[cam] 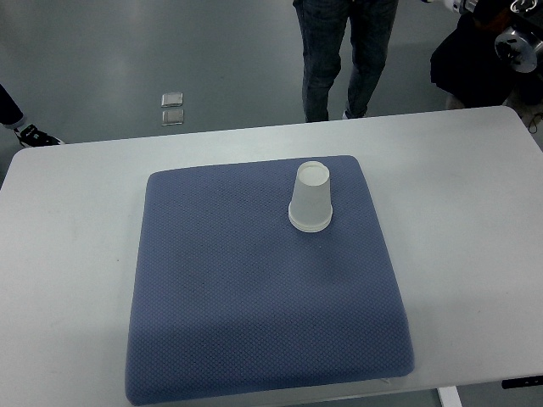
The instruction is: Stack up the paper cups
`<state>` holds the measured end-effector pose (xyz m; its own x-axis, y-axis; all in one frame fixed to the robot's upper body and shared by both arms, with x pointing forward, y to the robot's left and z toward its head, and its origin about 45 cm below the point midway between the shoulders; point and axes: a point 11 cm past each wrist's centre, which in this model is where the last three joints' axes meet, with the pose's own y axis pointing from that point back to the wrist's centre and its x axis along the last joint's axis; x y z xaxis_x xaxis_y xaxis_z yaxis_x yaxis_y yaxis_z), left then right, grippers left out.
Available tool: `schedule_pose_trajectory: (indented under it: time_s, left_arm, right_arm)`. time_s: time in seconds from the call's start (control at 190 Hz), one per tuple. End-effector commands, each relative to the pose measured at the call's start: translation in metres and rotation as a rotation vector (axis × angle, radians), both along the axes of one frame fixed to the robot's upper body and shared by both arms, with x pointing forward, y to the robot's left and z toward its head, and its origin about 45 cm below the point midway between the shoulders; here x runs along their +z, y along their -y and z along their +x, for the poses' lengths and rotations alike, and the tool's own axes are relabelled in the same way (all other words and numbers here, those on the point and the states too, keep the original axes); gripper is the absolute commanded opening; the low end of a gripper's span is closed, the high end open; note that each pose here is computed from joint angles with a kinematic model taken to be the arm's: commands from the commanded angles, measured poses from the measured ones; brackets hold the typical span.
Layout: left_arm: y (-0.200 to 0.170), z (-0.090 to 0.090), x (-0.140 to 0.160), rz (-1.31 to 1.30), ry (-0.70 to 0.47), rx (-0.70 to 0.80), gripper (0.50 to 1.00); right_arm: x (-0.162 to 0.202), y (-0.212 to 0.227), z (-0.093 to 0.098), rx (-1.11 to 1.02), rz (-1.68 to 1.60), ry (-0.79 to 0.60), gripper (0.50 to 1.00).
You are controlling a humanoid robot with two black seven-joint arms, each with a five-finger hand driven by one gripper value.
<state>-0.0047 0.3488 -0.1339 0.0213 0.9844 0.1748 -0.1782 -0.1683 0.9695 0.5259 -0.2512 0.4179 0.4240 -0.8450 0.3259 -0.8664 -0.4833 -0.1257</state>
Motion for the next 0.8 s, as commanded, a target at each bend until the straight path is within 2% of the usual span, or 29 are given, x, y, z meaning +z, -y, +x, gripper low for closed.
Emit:
schedule_pose_trajectory:
  time_s: [0.0,0.147,0.316,0.795]
  left_arm:
    - [0.000,0.000,0.000,0.001,0.000,0.000,1.000]
    - [0.000,0.000,0.000,-0.001,0.000,0.000,1.000]
    - [0.000,0.000,0.000,-0.001,0.000,0.000,1.000]
    - [0.000,0.000,0.000,-0.001,0.000,0.000,1.000]
  right_arm:
    - [-0.007,0.017,0.004,-0.085,0.113,-0.032,0.913]
    - [-0.031,0.046,0.007,-0.229,0.305,-0.100,0.913]
    - [-0.064,0.059,0.007,-0.371,0.466,-0.183,0.913]
    - [-0.148,0.039,-0.010,-0.478,0.788,-0.380,0.913]
